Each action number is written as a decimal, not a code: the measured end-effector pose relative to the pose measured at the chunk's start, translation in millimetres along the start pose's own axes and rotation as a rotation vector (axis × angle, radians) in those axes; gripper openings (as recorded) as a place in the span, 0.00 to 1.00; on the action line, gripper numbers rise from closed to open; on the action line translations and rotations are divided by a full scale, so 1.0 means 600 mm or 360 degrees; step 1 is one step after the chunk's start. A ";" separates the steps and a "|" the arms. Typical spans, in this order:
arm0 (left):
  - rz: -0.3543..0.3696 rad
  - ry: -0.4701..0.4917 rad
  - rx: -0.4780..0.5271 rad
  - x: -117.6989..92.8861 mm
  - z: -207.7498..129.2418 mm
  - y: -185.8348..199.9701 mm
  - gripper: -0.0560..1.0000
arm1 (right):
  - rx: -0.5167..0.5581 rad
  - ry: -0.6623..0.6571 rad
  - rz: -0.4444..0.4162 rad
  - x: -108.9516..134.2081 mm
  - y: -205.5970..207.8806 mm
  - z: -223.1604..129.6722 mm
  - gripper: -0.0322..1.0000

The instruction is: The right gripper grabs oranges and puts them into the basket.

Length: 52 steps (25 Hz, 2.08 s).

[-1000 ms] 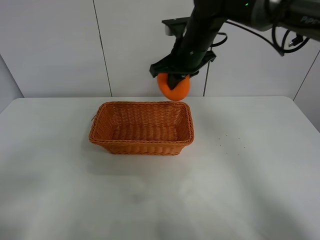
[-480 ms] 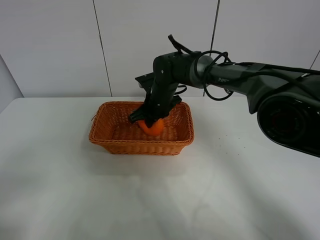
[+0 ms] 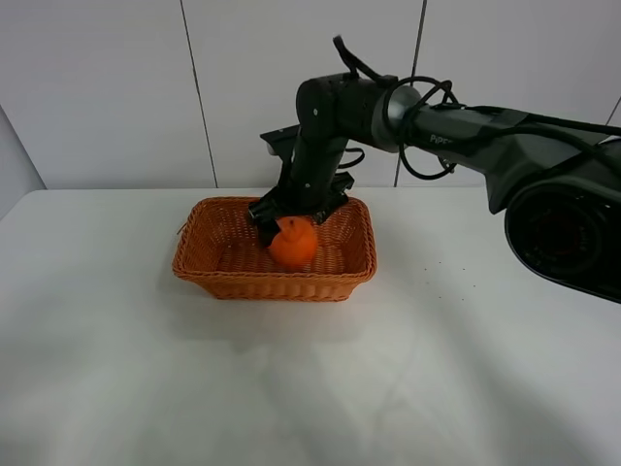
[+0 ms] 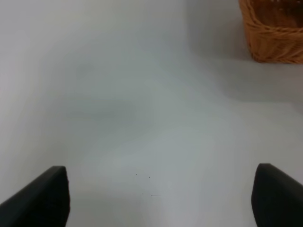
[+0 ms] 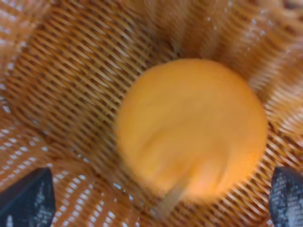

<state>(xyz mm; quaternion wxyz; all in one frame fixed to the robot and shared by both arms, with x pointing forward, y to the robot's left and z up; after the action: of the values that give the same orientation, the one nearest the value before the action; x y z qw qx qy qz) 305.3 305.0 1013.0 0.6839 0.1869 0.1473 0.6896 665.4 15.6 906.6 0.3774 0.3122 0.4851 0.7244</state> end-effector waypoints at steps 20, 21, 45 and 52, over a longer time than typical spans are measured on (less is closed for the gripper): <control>0.0000 0.0000 0.0000 0.000 0.000 0.000 0.89 | -0.0302 -0.0460 -0.0277 -0.302 0.168 0.054 0.70; 0.0000 0.0000 0.0000 0.000 0.000 0.000 0.89 | -0.0306 -0.0514 -0.0302 -0.334 0.173 0.046 0.70; 0.0000 0.0000 0.0000 0.000 0.000 0.000 0.89 | -0.0137 -0.0806 -0.0337 -0.394 0.307 -0.145 0.70; 0.0000 0.0000 0.0000 0.000 0.000 0.000 0.89 | -0.0114 -0.0808 -0.0329 -0.285 0.396 -0.317 0.70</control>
<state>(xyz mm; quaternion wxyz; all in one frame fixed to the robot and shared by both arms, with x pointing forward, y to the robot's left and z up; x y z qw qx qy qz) 305.3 305.0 1013.0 0.6839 0.1869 0.1473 0.6896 540.9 -276.8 1051.2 0.5696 0.4190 0.3784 0.5973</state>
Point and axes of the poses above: a point on each arm's last joint axis where the gripper is mounted, y pointing back along that axis away from the gripper, x along the wrist's bending axis when the last joint is at zero, z = x × y, the point moved 8 cm from there along -y, pointing out along that axis toward the gripper, and after that the axes turned 2 degrees about -y, right-handed, at the moved point
